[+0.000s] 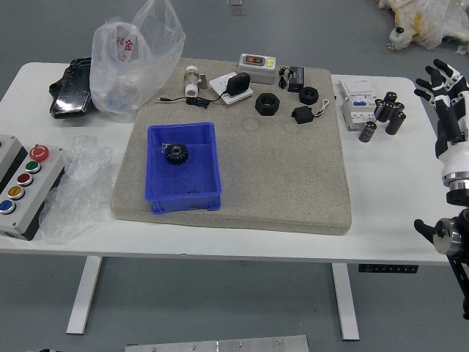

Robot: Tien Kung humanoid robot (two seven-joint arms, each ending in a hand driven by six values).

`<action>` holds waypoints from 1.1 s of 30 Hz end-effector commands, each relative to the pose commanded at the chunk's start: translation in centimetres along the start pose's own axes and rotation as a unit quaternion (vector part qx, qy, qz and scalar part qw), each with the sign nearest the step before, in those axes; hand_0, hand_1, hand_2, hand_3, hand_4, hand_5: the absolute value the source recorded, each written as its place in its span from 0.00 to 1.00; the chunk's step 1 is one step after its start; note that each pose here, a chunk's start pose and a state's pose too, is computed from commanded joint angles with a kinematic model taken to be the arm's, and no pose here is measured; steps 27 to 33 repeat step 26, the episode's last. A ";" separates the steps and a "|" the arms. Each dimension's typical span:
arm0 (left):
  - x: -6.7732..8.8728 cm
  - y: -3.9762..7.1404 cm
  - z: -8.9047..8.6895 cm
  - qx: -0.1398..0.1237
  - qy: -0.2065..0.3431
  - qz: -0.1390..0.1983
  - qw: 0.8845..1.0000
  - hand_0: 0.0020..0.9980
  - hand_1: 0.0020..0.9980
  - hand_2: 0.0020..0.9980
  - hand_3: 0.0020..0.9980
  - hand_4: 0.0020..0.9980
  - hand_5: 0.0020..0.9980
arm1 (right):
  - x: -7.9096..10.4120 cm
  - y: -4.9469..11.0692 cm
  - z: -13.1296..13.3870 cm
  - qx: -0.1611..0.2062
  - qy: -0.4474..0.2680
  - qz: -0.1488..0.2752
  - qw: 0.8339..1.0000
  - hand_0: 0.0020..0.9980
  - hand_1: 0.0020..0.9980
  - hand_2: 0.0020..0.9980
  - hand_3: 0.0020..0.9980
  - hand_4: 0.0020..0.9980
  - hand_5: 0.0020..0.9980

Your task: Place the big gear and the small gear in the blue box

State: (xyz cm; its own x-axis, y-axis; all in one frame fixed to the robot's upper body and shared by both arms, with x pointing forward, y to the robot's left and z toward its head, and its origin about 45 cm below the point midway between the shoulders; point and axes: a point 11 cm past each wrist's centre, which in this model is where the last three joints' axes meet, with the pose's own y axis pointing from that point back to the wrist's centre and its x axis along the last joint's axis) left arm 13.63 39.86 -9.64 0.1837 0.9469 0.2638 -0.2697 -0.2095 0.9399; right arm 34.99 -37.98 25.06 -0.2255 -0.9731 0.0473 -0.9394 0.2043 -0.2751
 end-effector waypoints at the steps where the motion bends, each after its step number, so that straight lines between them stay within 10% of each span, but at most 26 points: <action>1: -0.1 0.0 0.0 0.000 0.000 -0.001 1.000 0.68 0.37 0.45 0.70 0.67 0.31 | 0.1 0.0 0.0 -0.001 0.001 0.001 1.000 0.69 0.70 0.78 0.78 0.85 0.65; 16: -0.6 0.0 -0.3 0.011 0.002 -0.005 1.000 0.61 0.20 0.21 0.65 0.67 0.32 | 1.2 0.1 0.3 -0.006 0.012 0.015 1.000 0.68 0.69 0.77 0.76 0.85 0.65; 33: -0.5 0.0 -0.7 0.032 -0.003 -0.005 0.999 0.61 0.19 0.19 0.65 0.67 0.32 | 1.7 0.2 0.6 -0.009 0.006 0.028 1.000 0.68 0.69 0.77 0.76 0.85 0.65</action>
